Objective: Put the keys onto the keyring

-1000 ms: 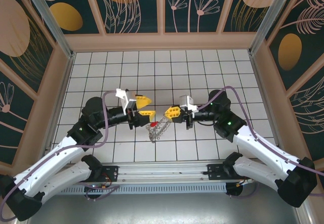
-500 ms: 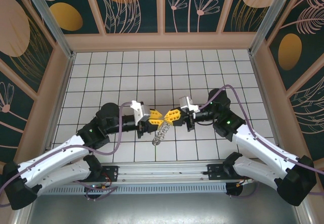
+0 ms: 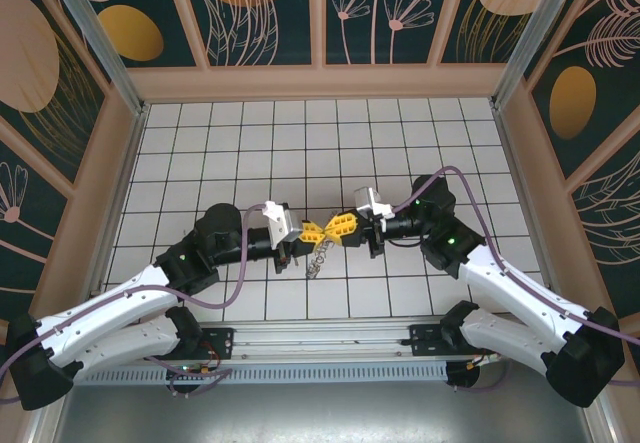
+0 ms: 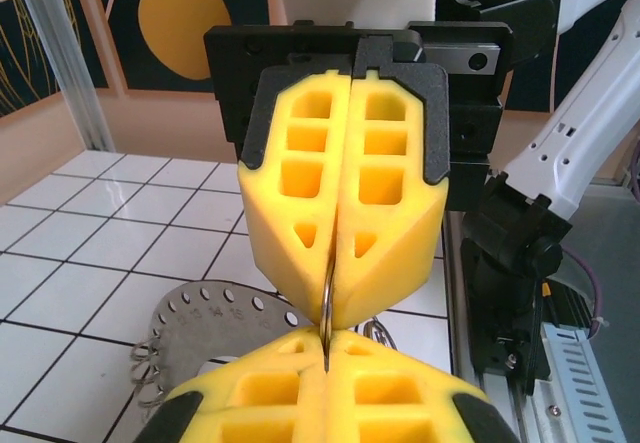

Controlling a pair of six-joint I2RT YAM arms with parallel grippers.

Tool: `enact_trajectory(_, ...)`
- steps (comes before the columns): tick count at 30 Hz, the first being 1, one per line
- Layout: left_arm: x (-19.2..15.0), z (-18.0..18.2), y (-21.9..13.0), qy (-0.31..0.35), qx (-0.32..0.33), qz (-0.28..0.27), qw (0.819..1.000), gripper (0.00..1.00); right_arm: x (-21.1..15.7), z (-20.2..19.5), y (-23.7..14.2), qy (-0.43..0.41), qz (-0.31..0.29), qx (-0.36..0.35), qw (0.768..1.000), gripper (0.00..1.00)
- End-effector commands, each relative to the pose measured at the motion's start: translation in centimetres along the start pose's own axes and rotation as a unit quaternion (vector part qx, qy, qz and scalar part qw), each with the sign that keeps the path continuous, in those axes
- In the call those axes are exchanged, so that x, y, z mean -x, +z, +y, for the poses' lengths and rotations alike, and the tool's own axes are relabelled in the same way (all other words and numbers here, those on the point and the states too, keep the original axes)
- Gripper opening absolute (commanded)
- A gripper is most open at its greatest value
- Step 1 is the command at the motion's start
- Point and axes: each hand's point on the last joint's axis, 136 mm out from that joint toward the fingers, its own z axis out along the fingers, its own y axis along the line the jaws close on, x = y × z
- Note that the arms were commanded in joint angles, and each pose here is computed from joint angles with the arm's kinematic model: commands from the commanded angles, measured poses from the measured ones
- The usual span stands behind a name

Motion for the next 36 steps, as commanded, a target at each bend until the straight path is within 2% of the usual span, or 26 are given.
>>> enact_trajectory(1,1.6,0.5,0.0,0.015,0.016,-0.030,0.999,0.00,1.6,0.9,0.2,-0.024,-0.019,0.023,0.999,0.00)
enact_trajectory(10,1.2,0.3,0.0,0.014,0.011,-0.027,0.999,0.00,0.8,0.4,0.1,-0.013,-0.010,0.004,1.000,0.00)
enact_trajectory(12,1.2,0.5,-0.1,0.016,0.016,-0.029,0.999,0.00,0.9,0.2,0.1,-0.013,-0.010,-0.004,1.000,0.11)
enact_trajectory(14,1.5,0.4,-0.3,0.019,0.019,-0.038,0.999,0.00,1.0,-0.1,-0.1,-0.010,-0.009,-0.016,1.000,0.17)
enact_trajectory(18,2.6,-0.2,-1.0,0.017,0.009,-0.076,0.997,0.00,0.8,0.0,-0.4,-0.007,-0.011,-0.030,0.999,0.21)
enact_trajectory(28,3.9,-1.4,-2.0,0.014,-0.017,-0.120,0.992,0.00,0.9,-0.1,-1.5,-0.006,-0.020,-0.074,0.997,0.27)
enact_trajectory(36,4.6,-2.3,-2.6,0.015,-0.038,-0.141,0.989,0.00,1.2,0.4,-1.8,-0.003,-0.030,-0.072,0.997,0.28)
